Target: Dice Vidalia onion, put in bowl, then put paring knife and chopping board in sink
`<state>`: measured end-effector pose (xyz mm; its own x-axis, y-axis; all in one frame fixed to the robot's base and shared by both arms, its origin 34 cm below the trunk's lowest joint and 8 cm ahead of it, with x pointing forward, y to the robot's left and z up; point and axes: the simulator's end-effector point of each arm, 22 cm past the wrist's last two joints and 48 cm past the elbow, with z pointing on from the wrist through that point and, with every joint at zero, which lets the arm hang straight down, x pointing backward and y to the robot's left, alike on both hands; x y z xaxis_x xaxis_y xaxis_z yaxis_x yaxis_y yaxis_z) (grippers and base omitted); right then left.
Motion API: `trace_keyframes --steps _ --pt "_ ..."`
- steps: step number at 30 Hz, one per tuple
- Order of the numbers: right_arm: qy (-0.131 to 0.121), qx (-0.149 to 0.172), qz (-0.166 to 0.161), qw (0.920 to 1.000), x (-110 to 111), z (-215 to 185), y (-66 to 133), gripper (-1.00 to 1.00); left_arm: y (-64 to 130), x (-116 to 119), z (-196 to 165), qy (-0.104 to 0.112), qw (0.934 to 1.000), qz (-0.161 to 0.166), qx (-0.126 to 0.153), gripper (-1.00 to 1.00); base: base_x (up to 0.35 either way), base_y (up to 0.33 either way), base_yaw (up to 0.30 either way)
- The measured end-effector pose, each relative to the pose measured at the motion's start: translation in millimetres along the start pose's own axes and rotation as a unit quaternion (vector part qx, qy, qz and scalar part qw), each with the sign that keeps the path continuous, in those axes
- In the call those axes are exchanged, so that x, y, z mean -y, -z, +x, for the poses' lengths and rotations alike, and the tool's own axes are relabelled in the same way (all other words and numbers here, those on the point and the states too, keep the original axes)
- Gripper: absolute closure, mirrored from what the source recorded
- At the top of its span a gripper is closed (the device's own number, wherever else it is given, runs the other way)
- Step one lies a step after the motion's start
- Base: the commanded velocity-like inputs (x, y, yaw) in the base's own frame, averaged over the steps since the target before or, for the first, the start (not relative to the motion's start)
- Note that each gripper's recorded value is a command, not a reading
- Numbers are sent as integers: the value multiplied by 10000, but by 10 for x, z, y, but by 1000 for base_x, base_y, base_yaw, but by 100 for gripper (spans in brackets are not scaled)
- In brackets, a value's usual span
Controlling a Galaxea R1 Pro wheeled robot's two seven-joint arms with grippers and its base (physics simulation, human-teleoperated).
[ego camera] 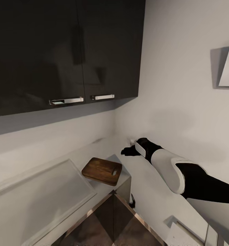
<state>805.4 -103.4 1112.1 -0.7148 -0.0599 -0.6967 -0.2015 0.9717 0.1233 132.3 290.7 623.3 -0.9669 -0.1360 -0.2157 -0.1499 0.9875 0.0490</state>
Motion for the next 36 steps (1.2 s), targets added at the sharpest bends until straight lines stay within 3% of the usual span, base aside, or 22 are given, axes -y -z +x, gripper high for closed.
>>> trace_keyframes --steps 29,36 --pt "-62 -286 4 9996 56 304 -279 -100 28 -18 160 -16 9998 -17 -214 -100 0 0 6" --pt "-54 -277 250 9993 167 323 -290 -100 31 53 172 -6 9997 27 -222 -100 0 0 2"
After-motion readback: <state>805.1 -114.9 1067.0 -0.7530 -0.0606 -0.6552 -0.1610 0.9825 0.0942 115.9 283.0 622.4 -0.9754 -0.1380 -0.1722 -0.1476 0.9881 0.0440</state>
